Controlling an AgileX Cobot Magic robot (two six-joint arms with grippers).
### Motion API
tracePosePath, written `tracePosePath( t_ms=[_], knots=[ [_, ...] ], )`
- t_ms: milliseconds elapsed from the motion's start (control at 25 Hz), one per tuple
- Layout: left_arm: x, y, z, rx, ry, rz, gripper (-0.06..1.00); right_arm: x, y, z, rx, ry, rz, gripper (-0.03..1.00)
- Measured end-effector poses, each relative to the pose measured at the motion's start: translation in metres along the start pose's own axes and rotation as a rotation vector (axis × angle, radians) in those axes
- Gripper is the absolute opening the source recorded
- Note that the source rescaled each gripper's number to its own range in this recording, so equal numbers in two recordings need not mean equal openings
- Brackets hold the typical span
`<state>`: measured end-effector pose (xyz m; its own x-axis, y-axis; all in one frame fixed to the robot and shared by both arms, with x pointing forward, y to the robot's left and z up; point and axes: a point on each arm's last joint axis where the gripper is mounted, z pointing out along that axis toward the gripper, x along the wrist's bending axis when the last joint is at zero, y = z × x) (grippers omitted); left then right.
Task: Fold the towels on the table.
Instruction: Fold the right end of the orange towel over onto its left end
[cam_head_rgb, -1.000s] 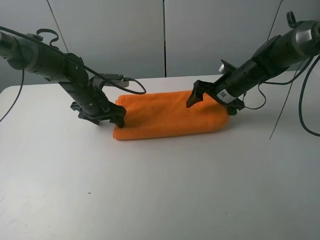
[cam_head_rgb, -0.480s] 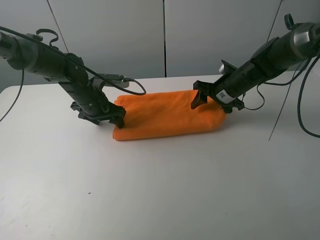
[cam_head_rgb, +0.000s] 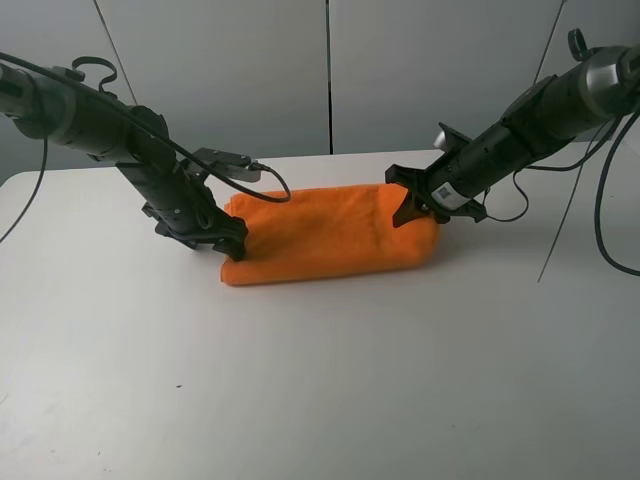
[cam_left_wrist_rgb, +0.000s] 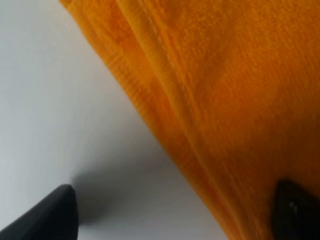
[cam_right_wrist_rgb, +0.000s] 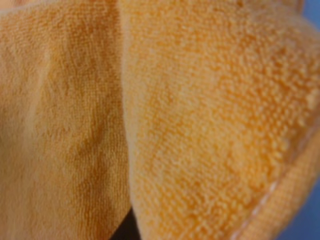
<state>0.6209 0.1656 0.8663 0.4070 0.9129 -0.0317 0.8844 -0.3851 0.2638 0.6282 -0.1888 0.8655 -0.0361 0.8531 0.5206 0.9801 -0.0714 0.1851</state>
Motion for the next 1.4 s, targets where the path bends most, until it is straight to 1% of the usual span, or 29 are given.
tracePosePath(
  t_ms=[120, 240, 400, 560, 680, 1000, 1240, 1320, 1400],
  knots=[
    [0.001, -0.001, 0.0, 0.007, 0.009, 0.017, 1.0, 0.003, -0.001, -0.003, 0.01, 0.013, -0.004, 0.08],
    [0.001, -0.001, 0.0, 0.007, 0.01, 0.014, 1.0, 0.008, 0.0, -0.009, 0.007, 0.032, -0.006, 0.08],
    [0.002, -0.001, 0.0, 0.017, 0.025, -0.013, 1.0, 0.015, -0.001, -0.01, 0.018, 0.091, 0.029, 0.08],
    [0.003, -0.002, 0.0, 0.02, 0.03, -0.036, 1.0, 0.025, -0.002, -0.008, 0.019, 0.156, 0.037, 0.08],
    [0.003, -0.002, 0.0, 0.02, 0.031, -0.035, 1.0, 0.035, -0.003, -0.007, 0.032, 0.211, 0.029, 0.08],
    [0.003, -0.002, 0.0, 0.02, 0.032, -0.033, 1.0, 0.069, -0.004, -0.001, 0.056, 0.278, -0.041, 0.08],
    [0.003, -0.002, 0.0, 0.021, 0.036, -0.027, 1.0, 0.099, -0.008, 0.022, 0.093, 0.313, -0.103, 0.08],
    [0.003, -0.002, -0.001, 0.019, 0.037, -0.025, 1.0, 0.105, -0.01, 0.03, 0.106, 0.319, -0.113, 0.08],
    [0.004, -0.002, -0.001, 0.019, 0.039, -0.022, 1.0, 0.107, -0.011, 0.038, 0.116, 0.335, -0.089, 0.08]
  ],
)
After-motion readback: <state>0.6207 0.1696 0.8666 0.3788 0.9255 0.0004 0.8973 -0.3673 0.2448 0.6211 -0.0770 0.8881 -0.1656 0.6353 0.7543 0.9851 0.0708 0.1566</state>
